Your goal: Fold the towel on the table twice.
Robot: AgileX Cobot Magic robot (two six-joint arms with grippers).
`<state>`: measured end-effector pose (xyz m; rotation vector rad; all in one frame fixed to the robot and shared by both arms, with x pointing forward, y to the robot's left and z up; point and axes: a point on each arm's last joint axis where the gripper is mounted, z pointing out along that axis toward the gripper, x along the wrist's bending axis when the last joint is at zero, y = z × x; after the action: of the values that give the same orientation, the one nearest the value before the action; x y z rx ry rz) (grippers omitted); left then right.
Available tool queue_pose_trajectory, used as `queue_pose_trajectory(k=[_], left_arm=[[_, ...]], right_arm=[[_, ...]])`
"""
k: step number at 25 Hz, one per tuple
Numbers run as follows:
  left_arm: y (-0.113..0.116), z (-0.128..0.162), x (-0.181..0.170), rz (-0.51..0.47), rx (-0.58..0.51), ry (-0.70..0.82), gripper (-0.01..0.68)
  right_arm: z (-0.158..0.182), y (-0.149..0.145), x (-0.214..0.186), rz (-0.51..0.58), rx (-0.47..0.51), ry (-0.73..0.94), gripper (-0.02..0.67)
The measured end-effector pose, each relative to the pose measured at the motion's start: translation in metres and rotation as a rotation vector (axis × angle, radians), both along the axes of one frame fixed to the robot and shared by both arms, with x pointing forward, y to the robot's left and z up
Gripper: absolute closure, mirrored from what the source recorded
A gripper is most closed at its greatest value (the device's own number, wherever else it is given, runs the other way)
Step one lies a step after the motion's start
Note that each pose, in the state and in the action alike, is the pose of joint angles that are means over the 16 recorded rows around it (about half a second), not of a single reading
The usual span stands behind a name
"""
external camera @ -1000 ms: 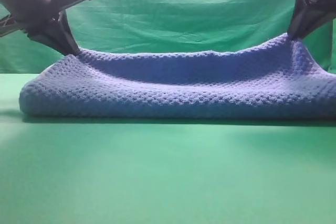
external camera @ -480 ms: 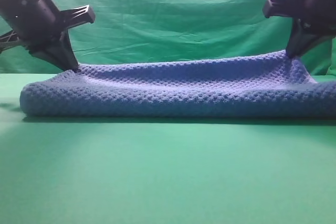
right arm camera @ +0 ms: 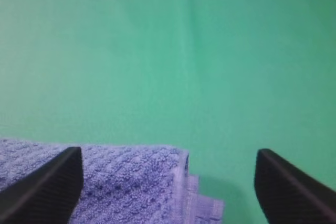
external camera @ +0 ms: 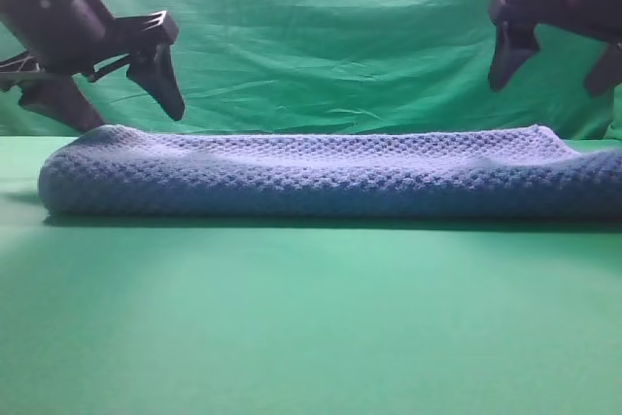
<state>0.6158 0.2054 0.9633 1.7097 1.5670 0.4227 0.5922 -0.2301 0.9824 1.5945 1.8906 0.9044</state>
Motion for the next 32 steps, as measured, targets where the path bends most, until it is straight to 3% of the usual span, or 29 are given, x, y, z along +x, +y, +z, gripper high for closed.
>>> queue_pose_trajectory(k=[3,7,16,20,25,32], left_arm=[[-0.001,0.015,-0.003,-0.032,0.004,-0.037,0.126],[-0.002,0.042,-0.012,-0.077,-0.005,-0.098,0.122],[-0.004,0.120,-0.053,-0.204,-0.070,-0.250,0.410],[-0.004,0.152,-0.079,-0.254,-0.107,-0.299,0.542],[0.000,0.184,-0.116,-0.304,-0.126,-0.327,0.656],[0.012,0.216,-0.171,-0.314,-0.114,-0.349,0.673]], right_arm=[[0.015,-0.004,-0.006,0.006,0.002,-0.015,0.083],[0.042,-0.009,-0.019,0.024,0.007,-0.039,0.138],[0.108,-0.014,-0.073,0.109,0.019,-0.082,0.465],[0.131,-0.015,-0.102,0.148,0.026,-0.098,0.575],[0.155,-0.017,-0.138,0.186,0.036,-0.116,0.643],[0.177,-0.021,-0.182,0.210,0.055,-0.160,0.649]])
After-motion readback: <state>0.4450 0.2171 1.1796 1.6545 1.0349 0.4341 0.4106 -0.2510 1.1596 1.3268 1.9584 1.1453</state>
